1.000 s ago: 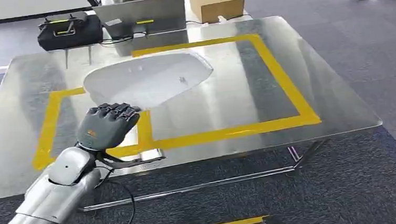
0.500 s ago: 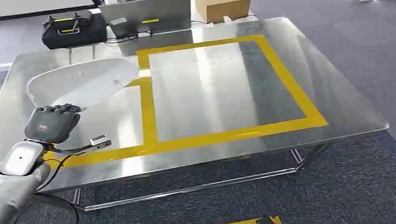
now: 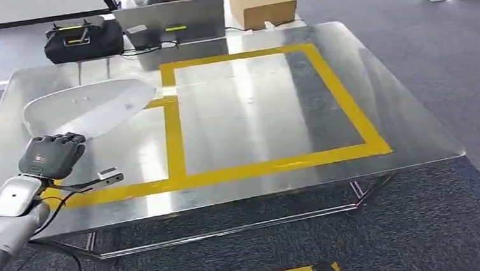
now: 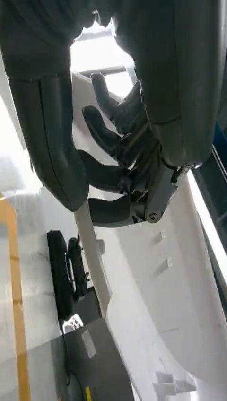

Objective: Take the parts from the cabinet and place them on the table.

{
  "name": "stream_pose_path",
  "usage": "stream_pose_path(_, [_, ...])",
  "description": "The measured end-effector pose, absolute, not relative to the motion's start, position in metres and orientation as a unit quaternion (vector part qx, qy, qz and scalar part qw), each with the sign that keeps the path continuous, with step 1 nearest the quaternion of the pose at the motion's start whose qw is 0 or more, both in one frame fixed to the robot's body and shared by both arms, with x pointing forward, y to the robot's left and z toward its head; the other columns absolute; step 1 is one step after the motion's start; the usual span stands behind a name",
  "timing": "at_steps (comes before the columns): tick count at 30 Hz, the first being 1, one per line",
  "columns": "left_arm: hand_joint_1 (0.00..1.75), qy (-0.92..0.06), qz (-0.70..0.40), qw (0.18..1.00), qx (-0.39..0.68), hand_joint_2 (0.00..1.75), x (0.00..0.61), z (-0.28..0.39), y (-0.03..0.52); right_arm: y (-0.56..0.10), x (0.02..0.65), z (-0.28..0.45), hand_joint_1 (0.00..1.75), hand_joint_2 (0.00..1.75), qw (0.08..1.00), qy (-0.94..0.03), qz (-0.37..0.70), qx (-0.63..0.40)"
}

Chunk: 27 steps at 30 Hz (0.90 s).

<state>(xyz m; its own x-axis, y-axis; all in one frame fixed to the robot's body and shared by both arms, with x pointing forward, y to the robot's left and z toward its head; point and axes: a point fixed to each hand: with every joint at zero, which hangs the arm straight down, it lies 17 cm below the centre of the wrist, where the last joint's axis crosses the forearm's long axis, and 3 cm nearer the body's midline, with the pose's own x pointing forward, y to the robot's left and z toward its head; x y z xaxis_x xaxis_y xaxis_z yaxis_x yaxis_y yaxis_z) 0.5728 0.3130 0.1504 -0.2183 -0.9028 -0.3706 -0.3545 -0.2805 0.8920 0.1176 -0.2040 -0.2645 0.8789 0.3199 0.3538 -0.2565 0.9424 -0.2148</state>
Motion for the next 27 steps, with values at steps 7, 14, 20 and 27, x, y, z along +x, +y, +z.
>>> stream_pose_path(7, [1.75, -0.526, -0.581, 0.277, 0.556, 1.75, 0.564, 0.116, 0.334, -0.203, 0.123, -0.263, 0.0, 0.0, 0.963, -0.209, 0.151, -0.081])
stream_pose_path(14, [0.0, -0.504, -0.608, 0.297, 0.537, 0.0, 0.553, 0.084, 0.342, -0.203, 0.128, -0.261, 0.0, 0.0, 0.96, -0.218, 0.155, -0.082])
stream_pose_path(20, [0.0, -0.549, -0.608, 0.291, 0.494, 0.0, 0.535, 0.075, 0.333, -0.202, 0.126, -0.262, 0.0, 0.0, 0.96, -0.213, 0.162, -0.081])
stream_pose_path(27, [0.0, -0.602, -0.586, 0.27, 0.47, 0.0, 0.501, 0.072, 0.301, -0.201, 0.125, -0.262, 0.0, 0.0, 0.96, -0.213, 0.164, -0.08])
